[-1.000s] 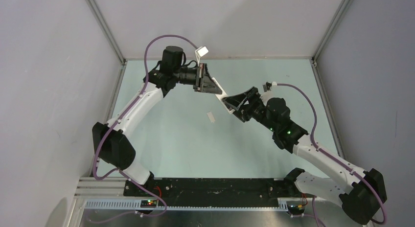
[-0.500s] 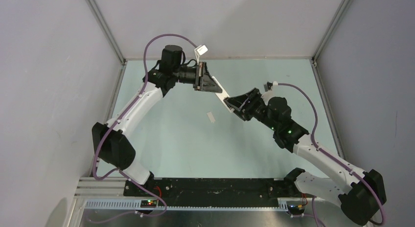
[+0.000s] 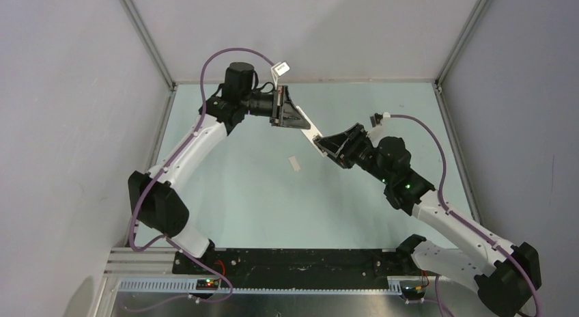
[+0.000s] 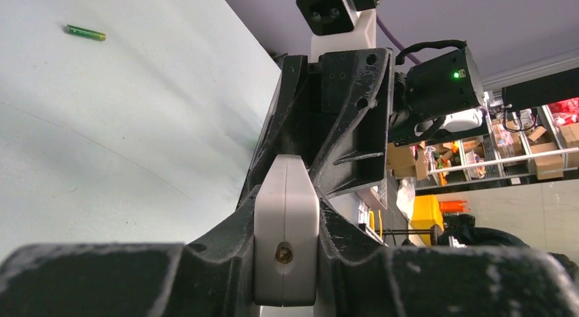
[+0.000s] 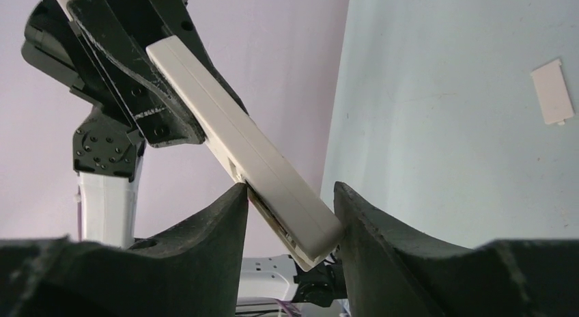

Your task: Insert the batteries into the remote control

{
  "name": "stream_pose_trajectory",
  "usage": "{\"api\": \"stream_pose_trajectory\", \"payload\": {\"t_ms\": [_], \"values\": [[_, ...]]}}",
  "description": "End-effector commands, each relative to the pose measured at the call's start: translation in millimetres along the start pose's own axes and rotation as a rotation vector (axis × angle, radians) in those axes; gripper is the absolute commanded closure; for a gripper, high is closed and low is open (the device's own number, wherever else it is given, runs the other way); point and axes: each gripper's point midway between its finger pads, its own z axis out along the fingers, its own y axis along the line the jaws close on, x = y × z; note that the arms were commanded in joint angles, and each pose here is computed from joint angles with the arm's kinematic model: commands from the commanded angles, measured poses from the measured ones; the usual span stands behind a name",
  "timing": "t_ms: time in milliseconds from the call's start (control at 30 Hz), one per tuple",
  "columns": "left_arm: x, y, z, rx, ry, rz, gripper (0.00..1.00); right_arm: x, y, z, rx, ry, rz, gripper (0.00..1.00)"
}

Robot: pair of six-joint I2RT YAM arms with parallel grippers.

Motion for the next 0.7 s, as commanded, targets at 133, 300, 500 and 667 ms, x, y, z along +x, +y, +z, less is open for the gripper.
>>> {"api": "stream_pose_trajectory", "payload": {"t_ms": [133,300,500,667], "values": [[-5,-6,-1,0.0,-0.011,0.027,1.0,-13,38,-16,-0.133,-0.058,-0.074,0.35],[-4,-6,-2,-0.002,-0.011,0.027,1.0,-12,37,-19,-0.128,-0.046,-0.073,0.32],[-5,-7,-2,-0.002,-0.014,0.026,1.0,-12,35,-21,-0.12,-0.043,-0.086,0.31],[-6,-9,-2,-0.002,-0.017,0.027,1.0,-11,29,-21,-0.106,-0.04,-0.081,0.46]]}}
